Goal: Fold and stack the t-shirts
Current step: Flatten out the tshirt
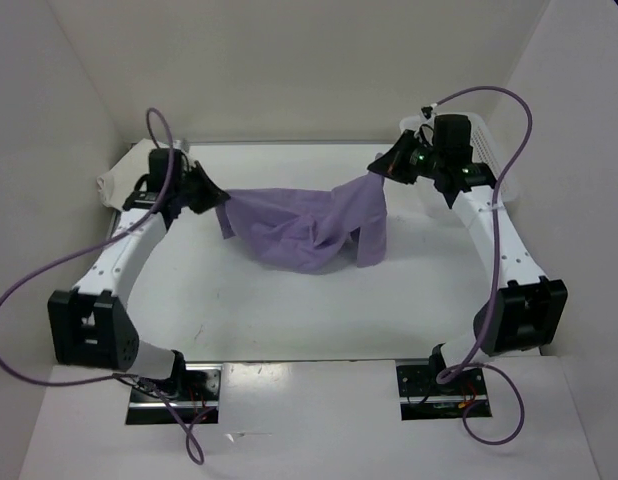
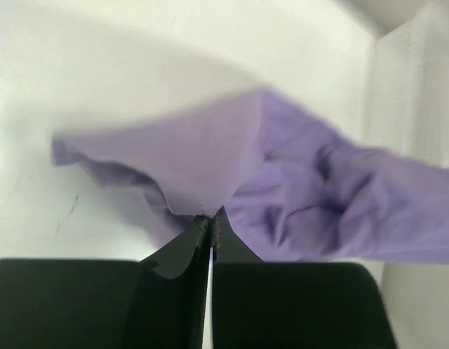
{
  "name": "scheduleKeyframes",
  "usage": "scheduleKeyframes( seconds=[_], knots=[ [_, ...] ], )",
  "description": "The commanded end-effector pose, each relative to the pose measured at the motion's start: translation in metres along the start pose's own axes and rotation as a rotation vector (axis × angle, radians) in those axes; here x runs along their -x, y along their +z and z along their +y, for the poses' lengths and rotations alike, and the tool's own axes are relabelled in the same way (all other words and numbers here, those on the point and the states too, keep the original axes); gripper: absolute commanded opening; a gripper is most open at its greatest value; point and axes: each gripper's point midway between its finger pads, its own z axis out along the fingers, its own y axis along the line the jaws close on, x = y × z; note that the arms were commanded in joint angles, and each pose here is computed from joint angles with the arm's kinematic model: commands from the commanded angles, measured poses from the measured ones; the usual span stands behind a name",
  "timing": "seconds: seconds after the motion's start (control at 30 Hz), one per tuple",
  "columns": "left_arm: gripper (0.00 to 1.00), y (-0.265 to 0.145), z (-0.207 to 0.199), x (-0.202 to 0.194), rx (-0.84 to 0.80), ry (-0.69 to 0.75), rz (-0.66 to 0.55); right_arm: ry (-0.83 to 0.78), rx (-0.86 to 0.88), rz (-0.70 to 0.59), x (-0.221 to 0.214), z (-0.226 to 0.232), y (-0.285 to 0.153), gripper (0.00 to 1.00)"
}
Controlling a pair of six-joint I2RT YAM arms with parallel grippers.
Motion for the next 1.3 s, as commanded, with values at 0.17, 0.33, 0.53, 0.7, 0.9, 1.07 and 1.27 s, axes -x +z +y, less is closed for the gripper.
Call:
scheduleKeyframes(
  seconds=[0.17, 0.33, 0.53, 0.7, 0.9, 1.07, 1.27],
  knots=[
    [0.07, -0.110, -0.008, 0.049, -0.015, 0.104, -0.129, -0.190, 0.229, -0.124, 0.007, 0.093, -0.106, 0.03],
    [0.25, -0.086, 0.027, 0.024, 0.076, 0.135, 0.016, -0.068, 0.064, -0.050, -0.018, 0.013, -0.068, 0.03],
    [0.25, -0.007, 0.068, 0.007, 0.132, 0.062, 0.115, 0.087, -0.130, -0.003, -0.023, -0.088, 0.001, 0.02],
    [0.23, 0.055, 0.062, 0.001, 0.105, 0.059, 0.208, 0.099, -0.243, 0.017, -0.017, -0.124, 0.029, 0.02],
    [0.66, 0.041, 0.094, -0.047, 0.199, 0.133, 0.267, 0.107, -0.305, 0.041, -0.035, -0.146, 0.029, 0.02],
    [0.82, 0.039, 0.132, -0.073, 0.311, 0.137, 0.293, 0.103, -0.220, 0.070, -0.048, -0.130, 0.034, 0.02],
    [0.84, 0.072, 0.121, -0.053, 0.277, 0.114, 0.190, 0.092, -0.208, 0.107, -0.057, -0.126, 0.040, 0.02]
  ],
)
